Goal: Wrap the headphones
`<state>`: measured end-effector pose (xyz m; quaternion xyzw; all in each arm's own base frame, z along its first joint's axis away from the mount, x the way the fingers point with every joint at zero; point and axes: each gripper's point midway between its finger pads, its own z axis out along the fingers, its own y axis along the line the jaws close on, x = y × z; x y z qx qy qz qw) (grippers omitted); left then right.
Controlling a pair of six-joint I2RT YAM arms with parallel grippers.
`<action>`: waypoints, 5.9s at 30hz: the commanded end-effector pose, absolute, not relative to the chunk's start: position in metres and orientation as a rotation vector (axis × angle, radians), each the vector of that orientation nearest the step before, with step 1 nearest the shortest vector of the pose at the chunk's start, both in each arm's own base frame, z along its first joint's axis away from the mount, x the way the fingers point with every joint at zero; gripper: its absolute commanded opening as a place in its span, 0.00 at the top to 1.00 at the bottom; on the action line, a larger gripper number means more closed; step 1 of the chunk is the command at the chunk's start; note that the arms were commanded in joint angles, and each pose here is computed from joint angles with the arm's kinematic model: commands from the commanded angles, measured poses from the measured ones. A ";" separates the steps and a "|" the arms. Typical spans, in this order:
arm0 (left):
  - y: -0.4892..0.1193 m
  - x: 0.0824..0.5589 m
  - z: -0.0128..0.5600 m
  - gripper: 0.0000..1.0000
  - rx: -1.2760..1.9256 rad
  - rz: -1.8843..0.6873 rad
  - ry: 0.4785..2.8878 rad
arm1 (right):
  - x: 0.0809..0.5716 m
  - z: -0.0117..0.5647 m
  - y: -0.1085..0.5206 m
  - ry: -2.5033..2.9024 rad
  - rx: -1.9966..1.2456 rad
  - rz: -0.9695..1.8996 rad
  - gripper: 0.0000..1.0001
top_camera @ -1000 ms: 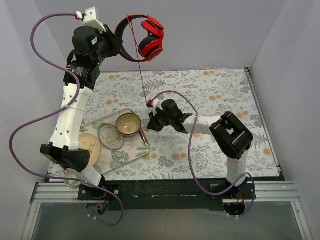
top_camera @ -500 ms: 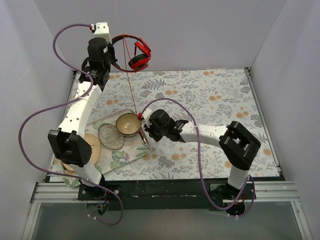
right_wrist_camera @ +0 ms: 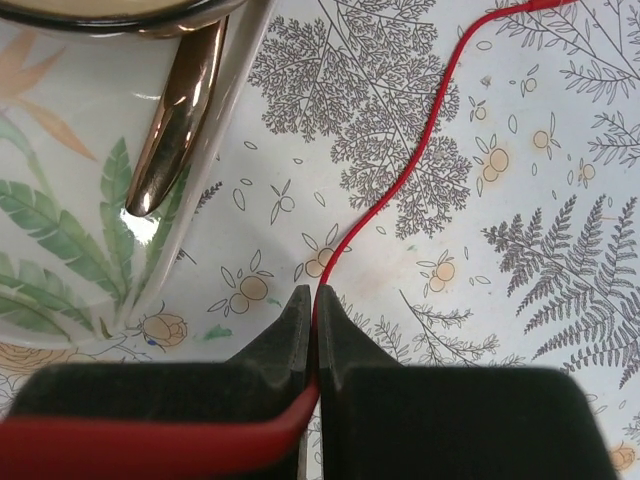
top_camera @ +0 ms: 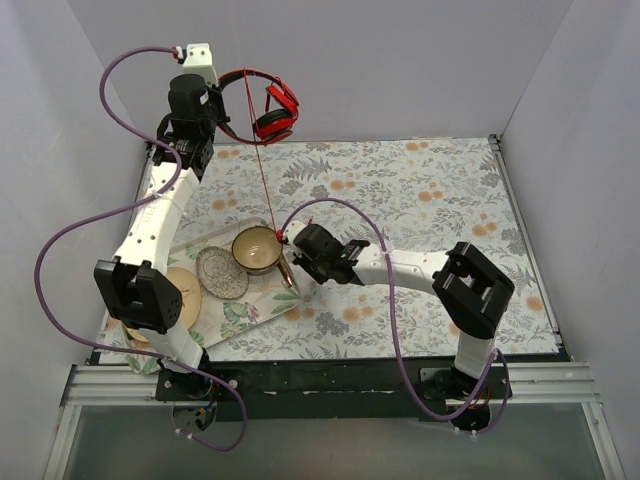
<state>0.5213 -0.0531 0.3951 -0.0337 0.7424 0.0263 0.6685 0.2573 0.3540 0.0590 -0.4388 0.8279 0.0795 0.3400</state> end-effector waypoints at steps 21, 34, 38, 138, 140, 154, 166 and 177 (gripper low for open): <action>-0.095 0.468 0.332 1.00 0.584 0.483 1.368 | 0.297 0.314 0.312 1.743 -0.926 -0.009 0.99; -0.174 0.406 0.287 1.00 0.854 0.081 1.540 | 0.412 0.364 0.241 1.734 -0.707 -0.129 0.99; -0.190 0.384 0.273 1.00 0.946 -0.017 1.608 | 0.430 0.377 0.236 1.725 -0.686 -0.085 0.99; -0.052 0.515 0.344 1.00 -0.003 0.196 1.533 | 0.238 0.082 0.375 2.061 -1.202 0.211 0.99; -0.059 0.515 0.327 1.00 0.101 0.233 1.556 | 0.237 0.105 0.371 2.029 -1.200 0.214 0.99; -0.161 0.442 0.208 1.00 0.829 0.167 1.630 | 0.316 0.217 0.339 1.946 -1.120 0.106 0.99; -0.200 0.390 0.190 1.00 1.041 -0.139 1.647 | 0.395 0.240 0.274 1.916 -0.885 -0.058 0.99; -0.231 0.351 0.186 1.00 1.135 -0.419 1.677 | 0.431 0.245 0.214 1.755 -0.779 -0.466 0.99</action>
